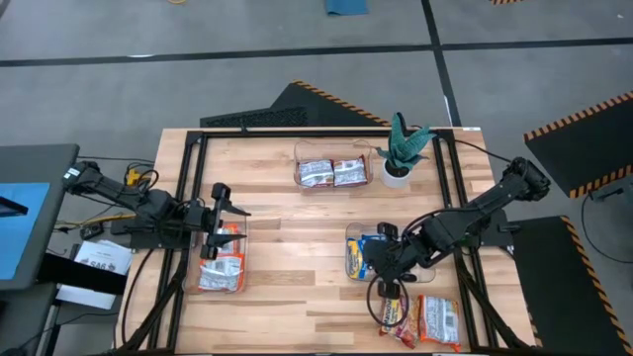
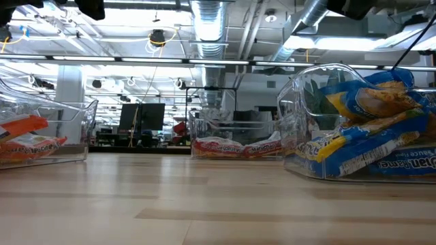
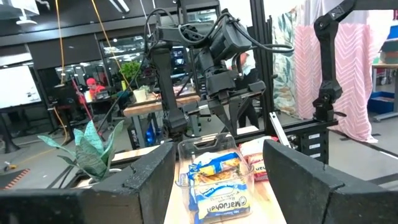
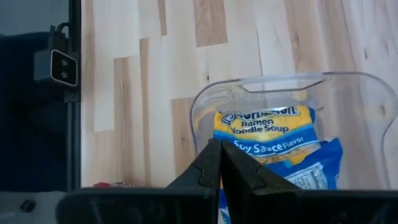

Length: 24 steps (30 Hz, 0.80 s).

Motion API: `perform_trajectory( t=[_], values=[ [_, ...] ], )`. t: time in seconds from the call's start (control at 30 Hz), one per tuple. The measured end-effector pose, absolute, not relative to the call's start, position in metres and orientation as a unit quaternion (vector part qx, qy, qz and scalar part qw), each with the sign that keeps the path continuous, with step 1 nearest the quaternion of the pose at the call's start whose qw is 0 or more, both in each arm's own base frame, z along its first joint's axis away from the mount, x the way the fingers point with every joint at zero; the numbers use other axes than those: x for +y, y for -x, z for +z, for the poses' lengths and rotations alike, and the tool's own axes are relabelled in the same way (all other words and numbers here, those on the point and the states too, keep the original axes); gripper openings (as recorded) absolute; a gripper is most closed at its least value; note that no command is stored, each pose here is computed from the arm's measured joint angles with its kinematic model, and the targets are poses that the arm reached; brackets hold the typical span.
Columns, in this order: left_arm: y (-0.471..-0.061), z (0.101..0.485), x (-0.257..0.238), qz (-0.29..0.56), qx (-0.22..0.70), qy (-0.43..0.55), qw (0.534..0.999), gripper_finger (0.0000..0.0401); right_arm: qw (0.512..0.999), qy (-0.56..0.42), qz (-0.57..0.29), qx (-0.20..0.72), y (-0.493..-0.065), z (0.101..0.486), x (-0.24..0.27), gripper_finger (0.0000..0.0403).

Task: Sort Maruchan noodles
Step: Put the red bag into the top transparent bin

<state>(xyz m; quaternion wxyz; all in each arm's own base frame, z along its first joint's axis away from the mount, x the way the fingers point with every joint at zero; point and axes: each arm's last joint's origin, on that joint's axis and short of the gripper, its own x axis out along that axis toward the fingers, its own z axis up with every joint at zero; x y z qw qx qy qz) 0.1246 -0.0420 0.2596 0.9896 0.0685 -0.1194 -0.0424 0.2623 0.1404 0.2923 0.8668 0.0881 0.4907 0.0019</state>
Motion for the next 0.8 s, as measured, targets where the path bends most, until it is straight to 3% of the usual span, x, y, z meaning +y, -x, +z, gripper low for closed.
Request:
perform_trajectory(
  t=[0.8],
  values=[
    [-0.125, 0.259, -0.041, -0.026, -0.112, -0.073, 0.991, 0.0228, 0.873, -0.069, -0.037, 0.481, -0.281, 0.293, 0.099, 0.0038]
  ],
)
